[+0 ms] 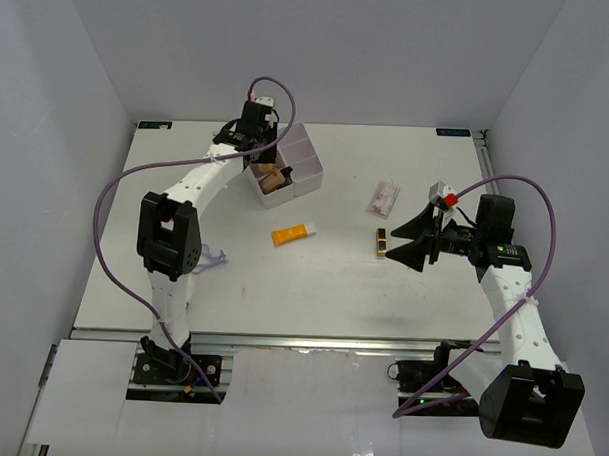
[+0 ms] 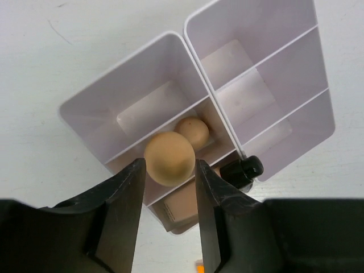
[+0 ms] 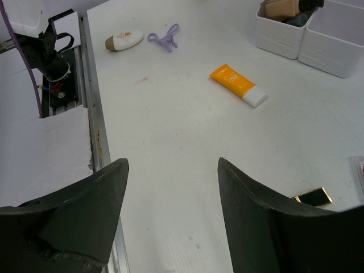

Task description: Organize the makeup

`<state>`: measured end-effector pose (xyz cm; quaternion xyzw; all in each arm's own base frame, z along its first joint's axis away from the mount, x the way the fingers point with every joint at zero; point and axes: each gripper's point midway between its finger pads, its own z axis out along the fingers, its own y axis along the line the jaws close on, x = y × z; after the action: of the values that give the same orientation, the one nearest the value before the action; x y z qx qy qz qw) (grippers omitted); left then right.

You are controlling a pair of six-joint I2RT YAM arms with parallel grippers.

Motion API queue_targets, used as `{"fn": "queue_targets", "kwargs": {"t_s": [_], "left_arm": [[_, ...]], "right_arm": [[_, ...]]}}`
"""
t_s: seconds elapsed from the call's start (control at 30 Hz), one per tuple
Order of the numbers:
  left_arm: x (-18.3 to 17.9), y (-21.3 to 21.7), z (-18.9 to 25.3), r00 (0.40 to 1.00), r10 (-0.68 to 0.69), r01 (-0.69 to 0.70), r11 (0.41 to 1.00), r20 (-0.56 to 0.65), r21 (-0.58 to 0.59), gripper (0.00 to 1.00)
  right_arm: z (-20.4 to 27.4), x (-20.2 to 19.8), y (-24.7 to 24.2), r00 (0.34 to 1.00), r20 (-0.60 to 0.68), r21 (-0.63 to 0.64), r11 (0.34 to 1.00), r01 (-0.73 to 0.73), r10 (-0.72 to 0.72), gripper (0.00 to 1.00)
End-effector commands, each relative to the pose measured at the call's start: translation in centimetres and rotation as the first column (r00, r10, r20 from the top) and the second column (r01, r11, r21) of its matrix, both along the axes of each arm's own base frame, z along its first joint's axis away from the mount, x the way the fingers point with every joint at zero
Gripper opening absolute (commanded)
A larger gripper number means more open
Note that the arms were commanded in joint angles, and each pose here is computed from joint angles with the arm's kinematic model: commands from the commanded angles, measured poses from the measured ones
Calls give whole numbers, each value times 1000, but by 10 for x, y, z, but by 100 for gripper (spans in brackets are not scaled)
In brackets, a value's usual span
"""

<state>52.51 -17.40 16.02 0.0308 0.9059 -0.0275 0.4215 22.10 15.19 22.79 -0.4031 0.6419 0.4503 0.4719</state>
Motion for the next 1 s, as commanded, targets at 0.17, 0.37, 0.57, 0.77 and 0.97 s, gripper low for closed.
{"fn": "queue_targets", "kwargs": {"t_s": [0.17,0.37,0.57,0.77,0.97], "left_arm": [[11,11,19,999,28,-29,999,36,30,66],[6,4,41,998,-8,8,1000,66,-6,67],[-34,-20,105,971,-175,198,970,161,-141,75],[-121,-28,118,920,-312,372,885,237,-278,98],[-205,-15,108,874,-377,471,816,307,-336,98]], "right_arm": [[2,0,-1,1000,17,14,1000,-7,7,71],[1,2,-3,1000,17,6,1000,7,-7,71],[-11,12,-7,998,-5,-31,998,55,-55,71],[-32,37,-22,975,-60,-115,972,207,-215,82],[-50,74,-47,880,-39,-288,849,443,-473,90]]}}
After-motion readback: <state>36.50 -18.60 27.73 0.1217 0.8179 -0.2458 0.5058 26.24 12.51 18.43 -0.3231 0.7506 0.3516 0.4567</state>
